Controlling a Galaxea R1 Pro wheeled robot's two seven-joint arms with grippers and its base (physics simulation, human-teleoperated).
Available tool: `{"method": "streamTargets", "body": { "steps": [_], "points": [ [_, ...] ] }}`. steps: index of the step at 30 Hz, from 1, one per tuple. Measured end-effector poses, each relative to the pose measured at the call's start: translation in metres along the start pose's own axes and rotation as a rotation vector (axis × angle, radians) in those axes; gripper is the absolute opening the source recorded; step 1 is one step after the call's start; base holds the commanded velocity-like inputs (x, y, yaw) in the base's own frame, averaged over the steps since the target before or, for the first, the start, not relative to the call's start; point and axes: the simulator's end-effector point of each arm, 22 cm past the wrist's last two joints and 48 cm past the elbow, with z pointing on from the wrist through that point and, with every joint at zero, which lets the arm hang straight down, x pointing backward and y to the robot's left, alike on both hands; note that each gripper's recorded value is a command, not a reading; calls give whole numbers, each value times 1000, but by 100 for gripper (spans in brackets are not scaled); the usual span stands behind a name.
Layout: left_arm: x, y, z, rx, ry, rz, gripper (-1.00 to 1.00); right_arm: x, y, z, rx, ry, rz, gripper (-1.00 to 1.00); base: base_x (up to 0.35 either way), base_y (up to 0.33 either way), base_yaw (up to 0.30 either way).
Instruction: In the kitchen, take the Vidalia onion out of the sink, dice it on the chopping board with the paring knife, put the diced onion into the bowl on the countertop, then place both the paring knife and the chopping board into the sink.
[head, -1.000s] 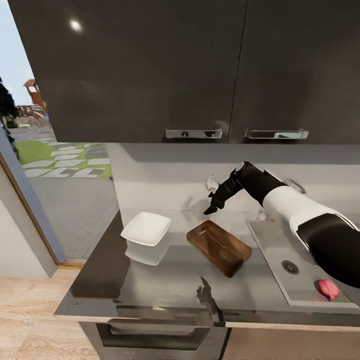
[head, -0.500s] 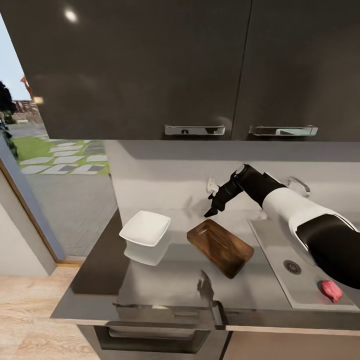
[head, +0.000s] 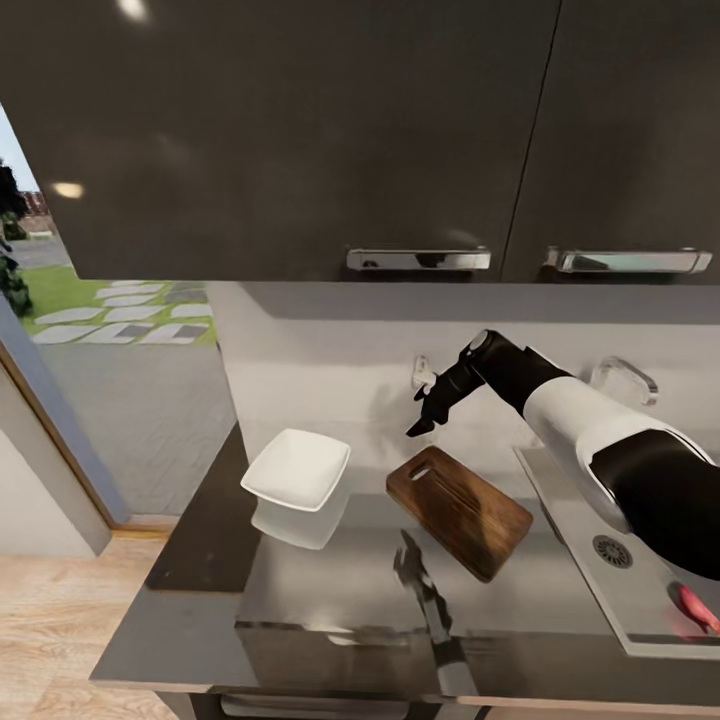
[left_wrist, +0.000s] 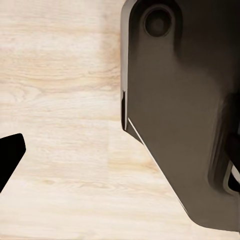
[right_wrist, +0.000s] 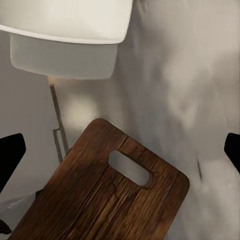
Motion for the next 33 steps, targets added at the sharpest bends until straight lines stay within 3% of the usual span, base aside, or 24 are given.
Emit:
{"method": "streamTargets", "body": {
  "steps": [9, 14, 18, 24, 33],
  "points": [
    [6, -2, 0, 3, 16, 3, 100, 13, 6, 15, -25, 10, 17, 100, 7, 4, 0],
    [23, -7, -2, 9, 53, 6, 100, 19, 7, 22, -33, 20, 19, 100, 0, 0, 0],
    [30, -8, -3, 11, 69, 7, 100, 40, 3, 24, -21, 103, -39, 100, 0, 0, -31],
    [34, -9, -3, 12, 79, 7, 100, 63, 9, 32, -67, 123, -81, 100, 0, 0, -68],
    [40, -9, -4, 13, 94, 9, 100, 76, 8, 38, -78, 131, -74, 100, 0, 0, -72]
  ]
}}
